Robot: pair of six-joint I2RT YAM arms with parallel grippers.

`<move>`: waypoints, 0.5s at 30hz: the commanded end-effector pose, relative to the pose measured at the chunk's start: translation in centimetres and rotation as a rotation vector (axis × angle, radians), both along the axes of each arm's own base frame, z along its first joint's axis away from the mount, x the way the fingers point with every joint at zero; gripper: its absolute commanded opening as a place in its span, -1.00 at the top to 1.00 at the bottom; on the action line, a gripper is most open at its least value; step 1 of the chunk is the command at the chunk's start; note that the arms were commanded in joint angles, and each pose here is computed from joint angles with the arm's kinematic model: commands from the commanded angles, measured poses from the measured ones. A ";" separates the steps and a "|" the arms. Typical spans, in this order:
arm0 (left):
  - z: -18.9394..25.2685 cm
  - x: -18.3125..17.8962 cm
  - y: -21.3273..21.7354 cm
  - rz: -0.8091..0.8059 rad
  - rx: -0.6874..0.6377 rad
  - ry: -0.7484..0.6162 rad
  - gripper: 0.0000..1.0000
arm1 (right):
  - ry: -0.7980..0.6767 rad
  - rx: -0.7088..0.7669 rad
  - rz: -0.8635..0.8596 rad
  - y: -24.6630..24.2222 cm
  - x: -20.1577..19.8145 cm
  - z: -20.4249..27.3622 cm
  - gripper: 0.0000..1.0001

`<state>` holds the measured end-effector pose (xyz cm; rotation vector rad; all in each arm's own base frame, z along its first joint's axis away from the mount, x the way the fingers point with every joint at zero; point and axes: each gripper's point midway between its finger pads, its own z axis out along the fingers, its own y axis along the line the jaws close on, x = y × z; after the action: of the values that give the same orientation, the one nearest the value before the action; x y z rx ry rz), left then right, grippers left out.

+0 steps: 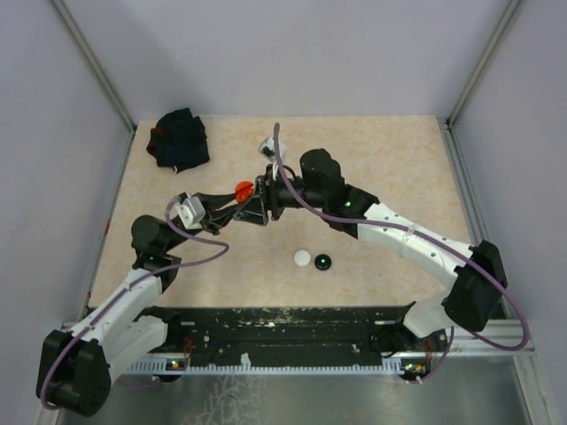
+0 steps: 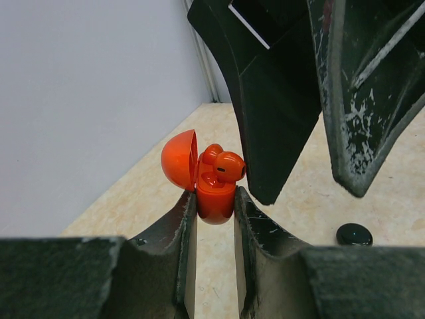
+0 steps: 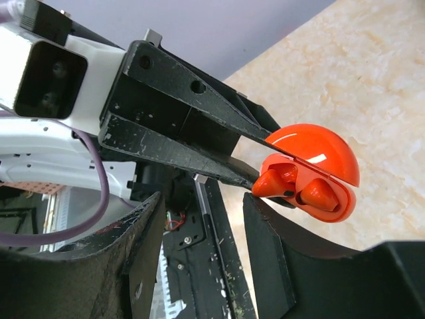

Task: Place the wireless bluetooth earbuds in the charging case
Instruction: Adjust the earbud with the charging case.

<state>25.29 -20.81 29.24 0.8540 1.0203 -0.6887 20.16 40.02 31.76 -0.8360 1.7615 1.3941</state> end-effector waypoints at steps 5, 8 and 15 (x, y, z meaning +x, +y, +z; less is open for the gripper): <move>1.4 -0.5 -0.4 -0.039 -0.005 -0.032 0.99 | -0.080 0.093 -0.043 0.9 0.9 4.0 -0.01; 1.3 -0.7 -0.6 -0.052 0.003 -0.034 0.99 | -0.080 0.108 -0.063 0.9 1.2 4.5 -0.01; 0.6 -1.3 -1.3 -0.124 0.051 -0.024 1.00 | -0.065 0.131 -0.019 1.4 0.6 5.9 0.00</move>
<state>25.36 -21.04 29.20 0.8738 1.0209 -0.6978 20.59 40.56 31.50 -0.7931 1.8016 1.3917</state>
